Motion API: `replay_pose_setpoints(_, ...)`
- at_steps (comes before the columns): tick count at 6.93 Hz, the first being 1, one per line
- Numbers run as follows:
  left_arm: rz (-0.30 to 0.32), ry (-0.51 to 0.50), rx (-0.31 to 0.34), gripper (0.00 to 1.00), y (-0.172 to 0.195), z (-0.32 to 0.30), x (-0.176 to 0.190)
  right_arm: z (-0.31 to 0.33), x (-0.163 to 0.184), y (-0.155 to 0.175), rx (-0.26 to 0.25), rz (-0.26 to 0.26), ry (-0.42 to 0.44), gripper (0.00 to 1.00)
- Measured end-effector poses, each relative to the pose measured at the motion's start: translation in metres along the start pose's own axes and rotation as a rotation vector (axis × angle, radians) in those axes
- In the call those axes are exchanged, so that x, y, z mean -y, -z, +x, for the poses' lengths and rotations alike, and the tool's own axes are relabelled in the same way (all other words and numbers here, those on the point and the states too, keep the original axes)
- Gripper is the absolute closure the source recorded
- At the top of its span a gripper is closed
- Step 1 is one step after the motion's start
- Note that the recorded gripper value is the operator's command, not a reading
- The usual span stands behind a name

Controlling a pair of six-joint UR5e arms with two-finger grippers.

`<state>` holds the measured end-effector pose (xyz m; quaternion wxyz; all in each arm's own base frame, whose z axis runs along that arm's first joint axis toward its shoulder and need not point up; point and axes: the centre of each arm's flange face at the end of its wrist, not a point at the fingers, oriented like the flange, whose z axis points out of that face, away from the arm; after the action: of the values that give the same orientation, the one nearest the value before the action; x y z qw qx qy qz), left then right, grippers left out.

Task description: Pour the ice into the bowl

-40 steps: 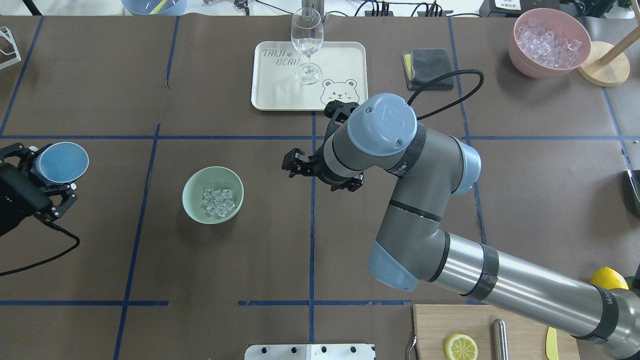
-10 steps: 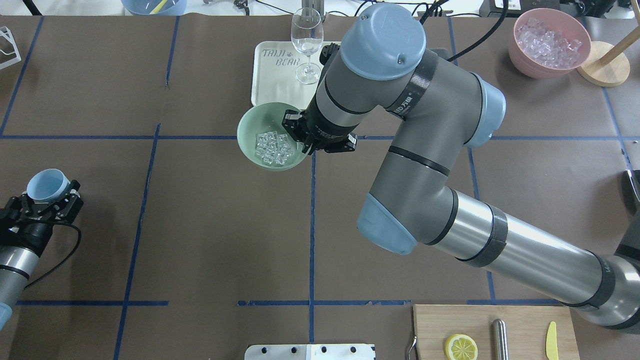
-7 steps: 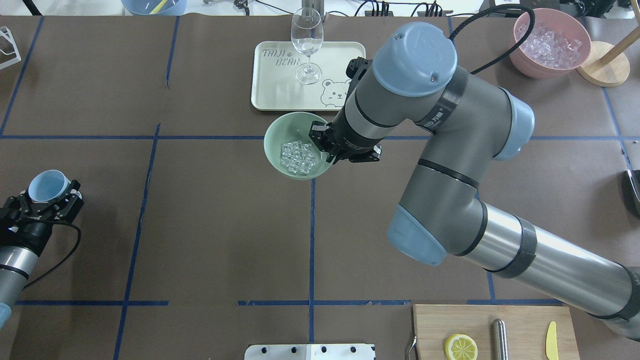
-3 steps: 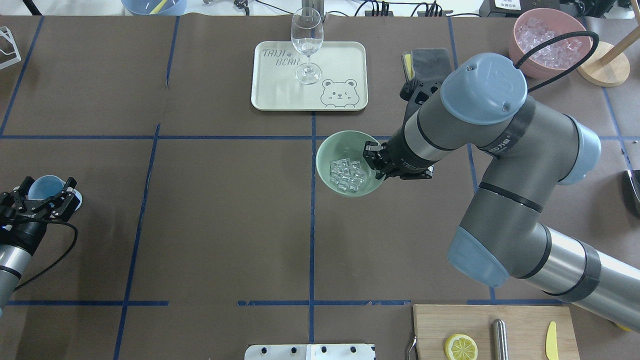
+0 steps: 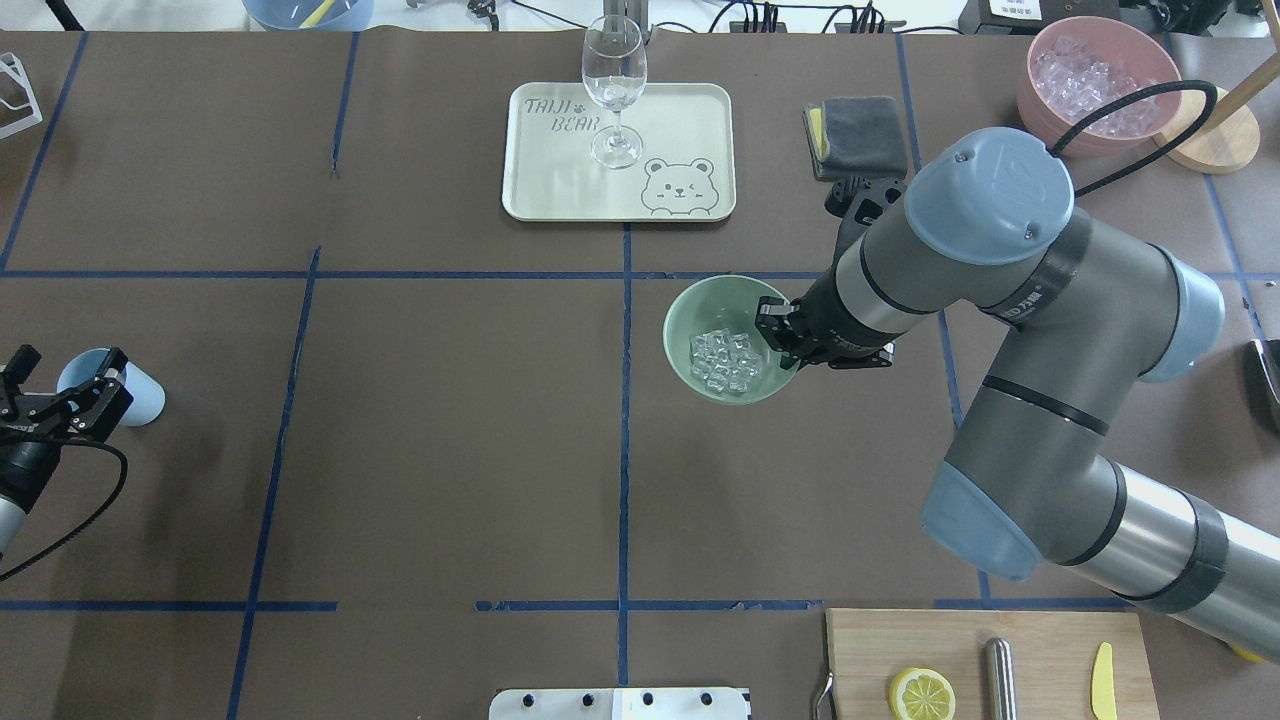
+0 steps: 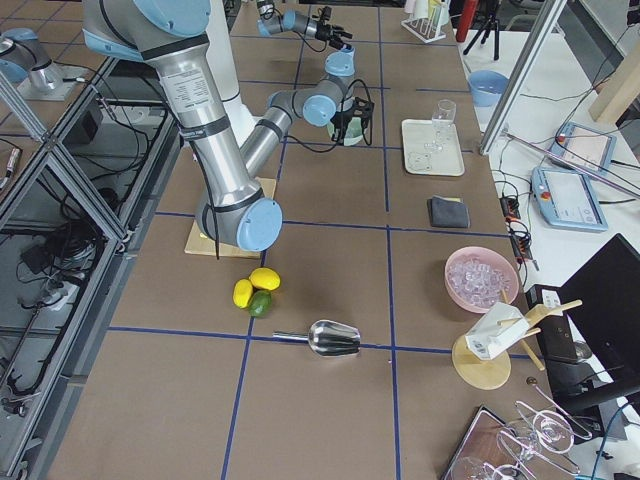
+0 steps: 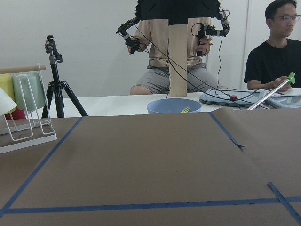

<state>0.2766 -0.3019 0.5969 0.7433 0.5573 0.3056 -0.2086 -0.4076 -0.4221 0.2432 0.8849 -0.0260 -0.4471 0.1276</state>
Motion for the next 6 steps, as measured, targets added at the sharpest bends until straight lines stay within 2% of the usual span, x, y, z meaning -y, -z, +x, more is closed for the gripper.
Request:
replay_pose_setpoints(3, -0.037, -0.086, -0.052, 0.00, -0.011, 0.012, 0.053, 0.093, 0.012, 0.014, -0.067, 0.026, 0.089, 1.00)
replay_pose_setpoints(5, -0.089, -0.174, -0.097, 0.00, -0.032, 0.002, 0.098, 0.185, 0.049, 0.020, -0.153, 0.060, 0.179, 1.00)
replay_pose_setpoints(6, -0.134, -0.235, -0.116, 0.00, -0.044, -0.005, 0.121, 0.222, 0.065, 0.024, -0.182, 0.066, 0.202, 1.00)
